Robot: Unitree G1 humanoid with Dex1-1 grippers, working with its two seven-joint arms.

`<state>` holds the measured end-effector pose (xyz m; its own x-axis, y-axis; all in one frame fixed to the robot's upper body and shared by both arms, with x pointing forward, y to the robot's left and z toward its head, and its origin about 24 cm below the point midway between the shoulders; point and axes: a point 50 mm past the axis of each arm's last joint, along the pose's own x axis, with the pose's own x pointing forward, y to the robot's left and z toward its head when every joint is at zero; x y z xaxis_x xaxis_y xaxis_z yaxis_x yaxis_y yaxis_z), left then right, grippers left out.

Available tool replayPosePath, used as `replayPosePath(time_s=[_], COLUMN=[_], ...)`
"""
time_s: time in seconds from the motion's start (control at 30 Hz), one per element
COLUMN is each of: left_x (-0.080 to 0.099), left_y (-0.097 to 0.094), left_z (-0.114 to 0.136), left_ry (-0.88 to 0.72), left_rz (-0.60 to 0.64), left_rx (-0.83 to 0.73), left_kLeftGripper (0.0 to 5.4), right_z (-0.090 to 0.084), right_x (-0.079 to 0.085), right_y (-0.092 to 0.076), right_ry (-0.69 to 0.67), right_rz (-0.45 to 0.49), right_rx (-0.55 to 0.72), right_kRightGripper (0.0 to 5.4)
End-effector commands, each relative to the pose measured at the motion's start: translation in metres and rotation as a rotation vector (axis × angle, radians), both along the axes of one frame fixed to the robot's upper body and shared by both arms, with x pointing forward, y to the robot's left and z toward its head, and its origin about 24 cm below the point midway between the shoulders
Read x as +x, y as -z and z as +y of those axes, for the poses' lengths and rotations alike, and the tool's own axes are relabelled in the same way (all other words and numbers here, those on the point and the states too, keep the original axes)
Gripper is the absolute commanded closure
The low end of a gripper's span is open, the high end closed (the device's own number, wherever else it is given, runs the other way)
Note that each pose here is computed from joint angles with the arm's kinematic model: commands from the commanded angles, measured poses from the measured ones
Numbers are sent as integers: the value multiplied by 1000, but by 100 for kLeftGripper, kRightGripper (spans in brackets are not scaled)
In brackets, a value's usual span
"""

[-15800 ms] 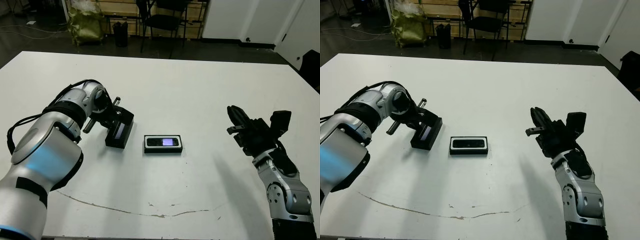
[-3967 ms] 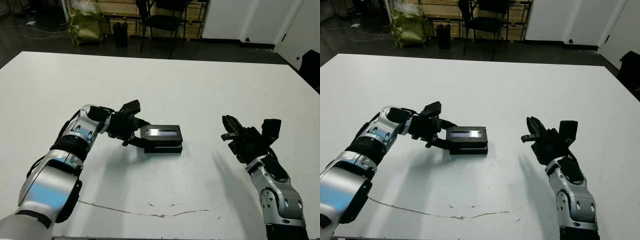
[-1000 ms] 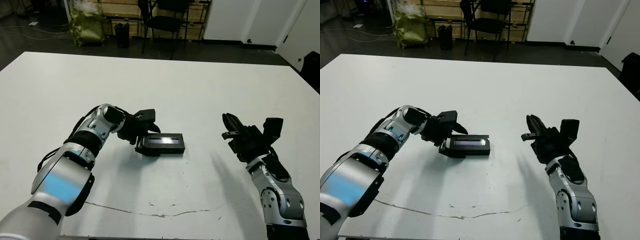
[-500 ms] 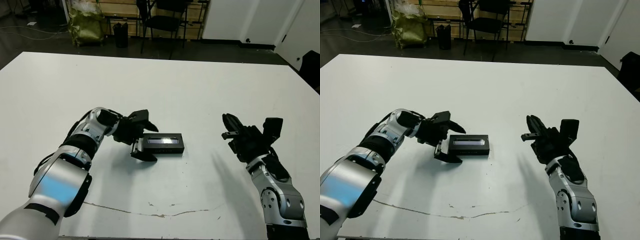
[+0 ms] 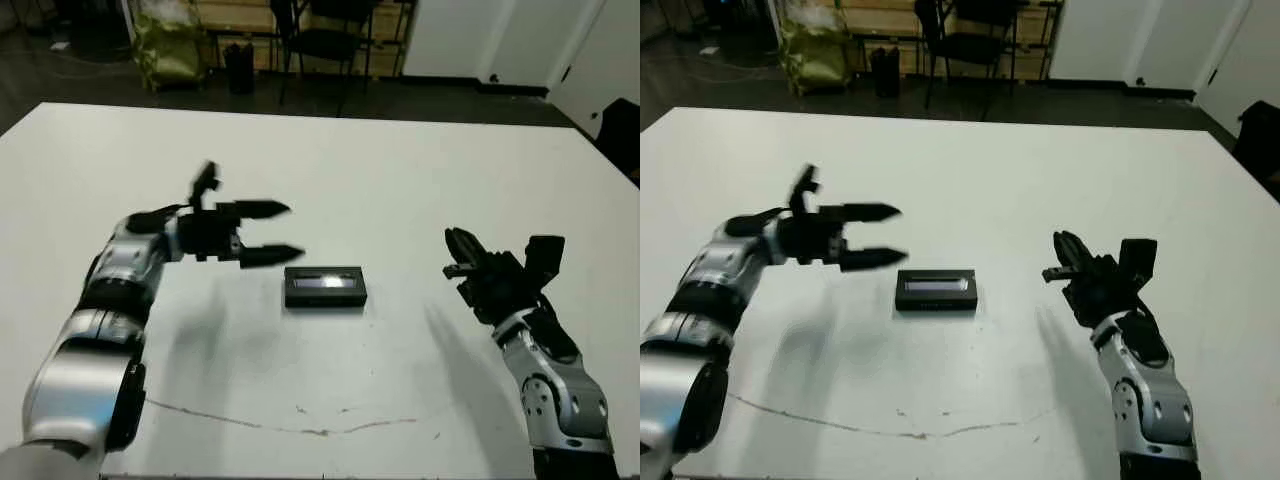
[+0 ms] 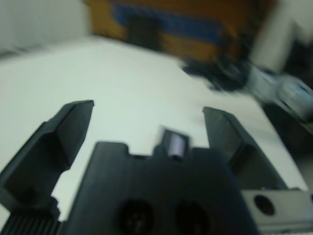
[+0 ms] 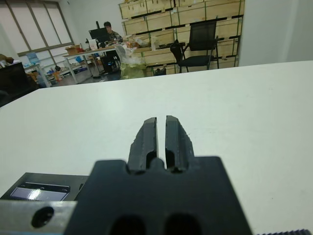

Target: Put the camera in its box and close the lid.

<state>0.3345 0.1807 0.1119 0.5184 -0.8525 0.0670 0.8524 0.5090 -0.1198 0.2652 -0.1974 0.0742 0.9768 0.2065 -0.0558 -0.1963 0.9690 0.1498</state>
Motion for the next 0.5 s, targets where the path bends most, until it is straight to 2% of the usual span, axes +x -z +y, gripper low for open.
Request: replayPosePath(time_s=[0.03, 0.17, 0.27, 0.4, 0.5], left_x=[-22, -41, -52, -56, -59], left_y=[-7, -14, -13, -4, 3], left_z=[13, 21, 29, 35, 37], left_ry=[-324, -530, -749, -987, -1099], left_rz=[-14, -69, -140, -201, -223], left_rx=[-125, -169, -117, -56, 0], left_kLeftGripper=[65, 163, 218, 306, 377], right_z=[-1, 0, -1, -3, -6], right_x=[-2, -4, -3, -1, 2], right_y=[0, -5, -1, 2, 3], right_ry=[37, 55, 82, 160, 207], right_rz=[25, 5, 7, 33, 36], right_rx=[-22, -19, -14, -23, -31], right_kRightGripper=[540, 540, 540, 540, 540])
